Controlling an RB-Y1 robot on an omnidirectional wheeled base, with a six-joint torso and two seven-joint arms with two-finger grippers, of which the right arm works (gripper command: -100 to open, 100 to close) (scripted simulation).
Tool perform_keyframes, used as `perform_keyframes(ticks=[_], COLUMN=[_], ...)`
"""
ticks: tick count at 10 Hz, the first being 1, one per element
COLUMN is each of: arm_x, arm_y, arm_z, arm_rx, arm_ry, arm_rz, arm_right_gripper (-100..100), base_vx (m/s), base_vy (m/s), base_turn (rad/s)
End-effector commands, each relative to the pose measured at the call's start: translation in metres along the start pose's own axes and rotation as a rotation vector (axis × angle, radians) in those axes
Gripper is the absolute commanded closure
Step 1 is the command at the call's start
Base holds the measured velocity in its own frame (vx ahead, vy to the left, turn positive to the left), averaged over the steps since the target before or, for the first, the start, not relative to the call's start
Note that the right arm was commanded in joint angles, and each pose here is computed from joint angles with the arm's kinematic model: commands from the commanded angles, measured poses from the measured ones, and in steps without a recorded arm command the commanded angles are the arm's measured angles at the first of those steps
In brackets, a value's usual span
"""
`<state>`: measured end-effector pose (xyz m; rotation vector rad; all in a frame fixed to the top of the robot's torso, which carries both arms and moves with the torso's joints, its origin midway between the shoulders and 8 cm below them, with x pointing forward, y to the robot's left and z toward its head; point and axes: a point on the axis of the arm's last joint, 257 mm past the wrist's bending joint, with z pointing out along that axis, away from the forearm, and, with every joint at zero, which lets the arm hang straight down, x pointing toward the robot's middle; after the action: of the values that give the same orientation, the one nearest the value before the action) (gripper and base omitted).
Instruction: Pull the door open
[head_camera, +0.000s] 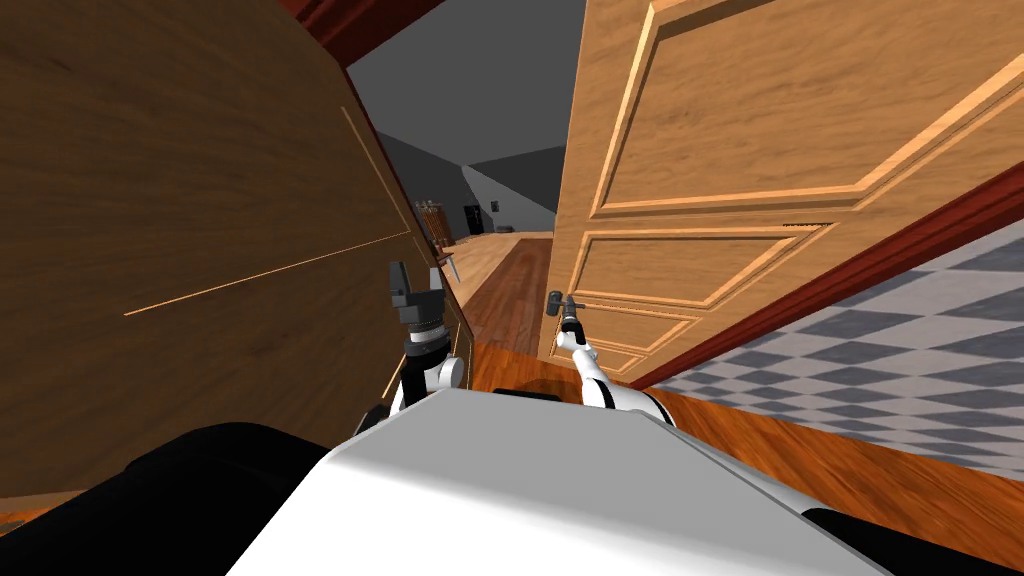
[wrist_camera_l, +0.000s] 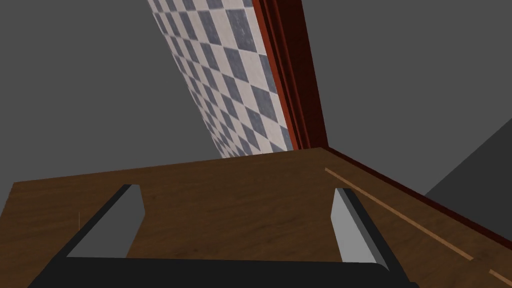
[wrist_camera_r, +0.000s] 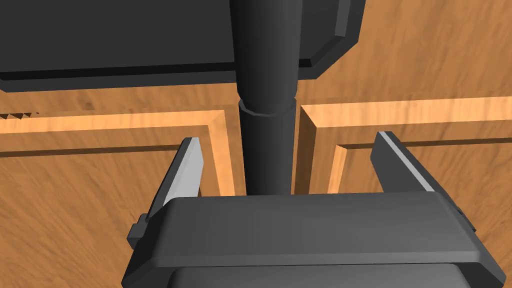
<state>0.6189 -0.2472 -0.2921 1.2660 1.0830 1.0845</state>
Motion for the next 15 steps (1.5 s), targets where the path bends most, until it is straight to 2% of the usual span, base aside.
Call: perform_keyframes(ticks=[1,2,7,10,15], arm_x=[0.000,0.000,0.000,-0.006,-0.028], arm_y=[0.000,0.000,0.000,-0.002,-0.002], arm_z=[0.0000,0.0000,0.0000,0.0010,0.0051], arm_rx=[0.000,0.000,0.000,0.004,0.001], arm_ry=[0.000,0.000,0.000,0.001,-0.009], arm_rz=[0.000,0.000,0.000,-0.003,-0.011], arm_right_gripper=[-100,100,100,100,100], base_vx=[0.077,-0.010,-0.015,-0.074,-0.105], base_vy=[0.061,-0.007,-0.010,-0.076,-0.058], base_turn=[-0.036,0.034,0.009,0.246,0.268])
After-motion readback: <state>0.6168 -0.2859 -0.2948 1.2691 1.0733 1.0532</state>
